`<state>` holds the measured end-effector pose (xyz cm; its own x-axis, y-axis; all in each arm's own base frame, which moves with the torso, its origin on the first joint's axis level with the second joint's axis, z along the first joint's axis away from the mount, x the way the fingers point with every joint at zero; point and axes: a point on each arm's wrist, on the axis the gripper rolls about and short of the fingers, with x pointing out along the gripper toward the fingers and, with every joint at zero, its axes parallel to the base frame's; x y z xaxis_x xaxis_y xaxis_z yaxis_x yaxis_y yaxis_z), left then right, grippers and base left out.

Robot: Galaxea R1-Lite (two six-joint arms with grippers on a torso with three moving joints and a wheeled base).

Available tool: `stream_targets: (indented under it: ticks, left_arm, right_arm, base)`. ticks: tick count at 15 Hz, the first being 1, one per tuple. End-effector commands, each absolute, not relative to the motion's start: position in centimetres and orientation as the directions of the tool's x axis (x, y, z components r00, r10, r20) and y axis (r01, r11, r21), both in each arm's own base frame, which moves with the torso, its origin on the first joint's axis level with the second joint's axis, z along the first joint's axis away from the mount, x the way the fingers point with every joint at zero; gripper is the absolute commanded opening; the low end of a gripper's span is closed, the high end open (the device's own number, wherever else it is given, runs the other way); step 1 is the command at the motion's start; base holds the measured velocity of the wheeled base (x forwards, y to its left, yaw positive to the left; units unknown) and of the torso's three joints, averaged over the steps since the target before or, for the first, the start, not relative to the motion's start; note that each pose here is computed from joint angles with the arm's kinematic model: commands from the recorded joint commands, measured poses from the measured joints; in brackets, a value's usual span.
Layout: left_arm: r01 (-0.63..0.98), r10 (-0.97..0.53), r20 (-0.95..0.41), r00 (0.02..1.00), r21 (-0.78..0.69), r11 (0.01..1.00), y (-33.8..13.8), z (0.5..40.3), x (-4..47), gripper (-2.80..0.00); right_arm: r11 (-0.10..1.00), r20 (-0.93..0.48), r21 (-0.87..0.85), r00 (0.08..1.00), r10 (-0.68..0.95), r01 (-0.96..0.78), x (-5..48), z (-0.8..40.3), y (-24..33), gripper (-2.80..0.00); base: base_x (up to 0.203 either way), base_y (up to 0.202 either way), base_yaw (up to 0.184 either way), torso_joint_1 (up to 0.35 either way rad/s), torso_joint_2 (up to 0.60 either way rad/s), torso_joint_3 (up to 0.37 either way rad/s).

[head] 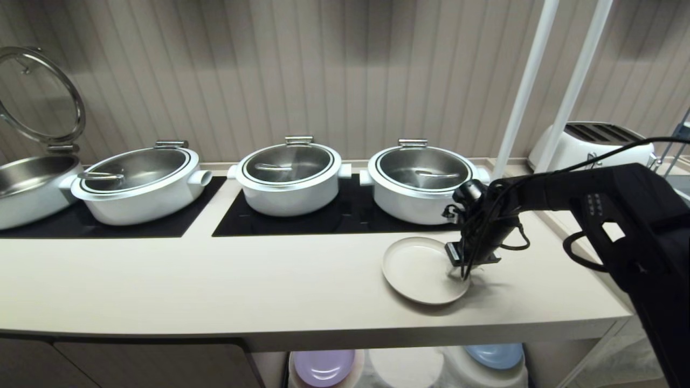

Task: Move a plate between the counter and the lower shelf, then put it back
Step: Pick up the plate

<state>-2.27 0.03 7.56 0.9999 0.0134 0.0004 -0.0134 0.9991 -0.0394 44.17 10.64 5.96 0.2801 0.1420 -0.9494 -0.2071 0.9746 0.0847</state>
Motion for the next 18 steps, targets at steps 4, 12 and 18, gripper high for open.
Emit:
stream_targets:
  ticks: [4, 12, 18]
  left_arm:
    - [-0.014, 0.014, 0.0, 1.0, -0.04, 0.999, 0.0, 7.6, -2.3, -2.8]
    - [-0.014, 0.014, 0.0, 1.0, -0.04, 0.999, 0.0, 7.6, -2.3, -2.8]
    - [-0.014, 0.014, 0.0, 1.0, -0.04, 0.999, 0.0, 7.6, -2.3, -2.8]
  right_arm:
    - [0.975, -0.947, 0.088, 0.285, 0.145, -0.202, 43.9, 6.8, 10.6, -2.8]
    - [0.982, -0.95, 0.102, 0.279, 0.143, -0.157, 42.6, 8.2, 10.3, -2.8]
    - [0.989, -0.94, 0.134, 0.306, 0.148, -0.068, 41.7, 10.2, 9.7, -2.8]
  base:
    - [0.0, 0.0, 0.0, 0.0, 0.0, 0.0]
    - [0.0, 0.0, 0.0, 0.0, 0.0, 0.0]
    - [0.0, 0.0, 0.0, 0.0, 0.0, 0.0]
